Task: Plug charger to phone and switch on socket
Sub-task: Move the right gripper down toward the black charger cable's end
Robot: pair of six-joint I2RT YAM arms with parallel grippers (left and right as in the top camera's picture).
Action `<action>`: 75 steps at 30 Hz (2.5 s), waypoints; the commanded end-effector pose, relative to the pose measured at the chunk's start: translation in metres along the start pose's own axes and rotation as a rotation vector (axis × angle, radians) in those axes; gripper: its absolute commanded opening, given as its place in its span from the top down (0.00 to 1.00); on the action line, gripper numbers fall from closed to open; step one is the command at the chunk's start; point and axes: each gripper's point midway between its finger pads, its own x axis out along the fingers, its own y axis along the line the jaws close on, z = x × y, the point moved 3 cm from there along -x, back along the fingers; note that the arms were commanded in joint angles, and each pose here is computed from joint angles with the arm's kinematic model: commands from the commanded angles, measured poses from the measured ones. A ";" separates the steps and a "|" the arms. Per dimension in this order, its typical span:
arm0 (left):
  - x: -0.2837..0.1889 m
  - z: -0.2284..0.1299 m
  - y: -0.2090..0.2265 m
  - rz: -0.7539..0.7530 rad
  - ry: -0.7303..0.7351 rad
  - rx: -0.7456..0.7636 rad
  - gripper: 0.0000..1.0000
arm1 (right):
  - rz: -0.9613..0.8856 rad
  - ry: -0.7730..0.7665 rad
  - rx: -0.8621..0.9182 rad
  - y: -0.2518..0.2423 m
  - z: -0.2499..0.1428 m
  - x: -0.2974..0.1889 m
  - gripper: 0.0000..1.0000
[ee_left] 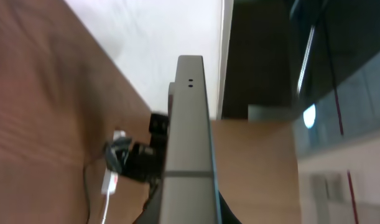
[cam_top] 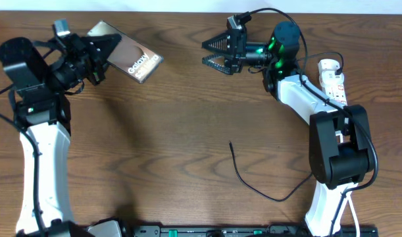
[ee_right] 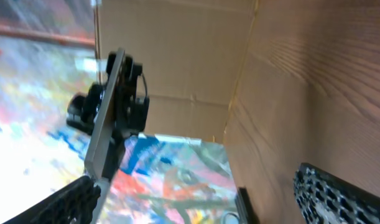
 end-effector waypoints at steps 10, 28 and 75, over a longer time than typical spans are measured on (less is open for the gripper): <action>0.006 -0.006 0.006 -0.045 0.175 0.038 0.93 | -0.009 -0.049 -0.080 0.005 0.010 -0.005 0.01; 0.006 -0.006 0.006 -0.049 0.171 0.083 0.93 | -0.720 -0.262 0.067 -0.109 0.018 -0.077 0.01; 0.100 -0.047 0.146 -0.043 0.562 0.172 0.93 | -1.425 0.452 0.253 -0.149 -0.228 -0.067 0.27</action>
